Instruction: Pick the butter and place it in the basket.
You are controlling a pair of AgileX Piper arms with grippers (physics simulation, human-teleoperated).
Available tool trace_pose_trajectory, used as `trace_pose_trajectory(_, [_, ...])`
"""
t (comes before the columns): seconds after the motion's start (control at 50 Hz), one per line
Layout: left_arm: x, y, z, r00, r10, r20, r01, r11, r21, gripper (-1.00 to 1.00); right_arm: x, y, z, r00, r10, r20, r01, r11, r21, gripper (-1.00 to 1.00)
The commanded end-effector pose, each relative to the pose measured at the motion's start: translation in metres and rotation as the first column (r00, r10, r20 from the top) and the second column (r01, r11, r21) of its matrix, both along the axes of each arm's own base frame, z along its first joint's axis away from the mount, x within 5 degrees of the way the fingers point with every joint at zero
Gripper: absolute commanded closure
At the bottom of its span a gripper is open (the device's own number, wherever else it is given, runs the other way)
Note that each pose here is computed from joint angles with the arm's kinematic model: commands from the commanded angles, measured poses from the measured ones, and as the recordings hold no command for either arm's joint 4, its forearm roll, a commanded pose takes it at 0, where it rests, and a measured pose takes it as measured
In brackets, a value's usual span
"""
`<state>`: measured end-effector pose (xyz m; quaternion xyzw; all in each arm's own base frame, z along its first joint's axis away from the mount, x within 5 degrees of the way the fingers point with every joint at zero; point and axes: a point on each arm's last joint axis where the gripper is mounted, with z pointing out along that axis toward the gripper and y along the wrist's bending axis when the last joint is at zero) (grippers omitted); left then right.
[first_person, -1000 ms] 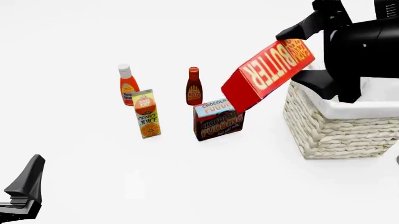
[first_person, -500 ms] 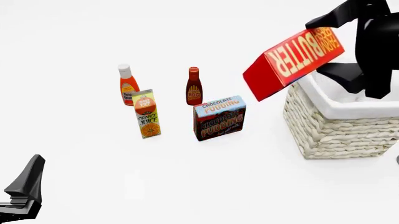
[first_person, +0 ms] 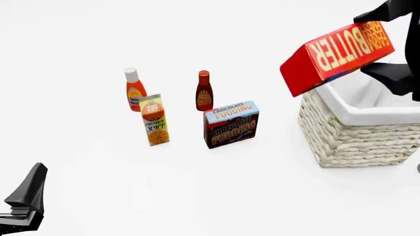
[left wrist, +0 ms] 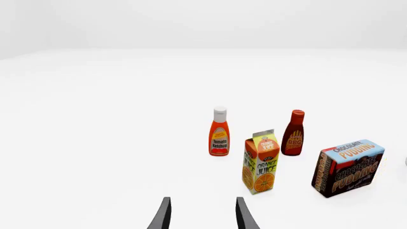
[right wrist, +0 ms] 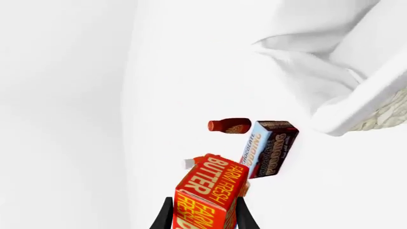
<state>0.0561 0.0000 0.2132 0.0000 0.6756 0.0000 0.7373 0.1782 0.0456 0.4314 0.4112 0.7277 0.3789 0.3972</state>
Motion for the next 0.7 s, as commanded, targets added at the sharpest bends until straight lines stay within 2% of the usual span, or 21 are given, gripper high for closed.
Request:
trace_pose_trajectory(0.02, [0.000, 0.000, 0.000, 1.000, 0.000, 0.000, 0.000, 1.000, 0.000, -1.00, -0.007, -0.012, 0.008, 0.997, -0.069, 0.025, 0.068, 0.997, 0.042, 1.00])
trace_pose_trajectory(0.7, [0.000, 0.000, 0.000, 1.000, 0.000, 0.000, 0.000, 1.000, 0.000, -1.00, 0.003, -0.035, 0.001, 0.976, -0.215, 0.020, 0.213, 0.975, 0.069, 1.00])
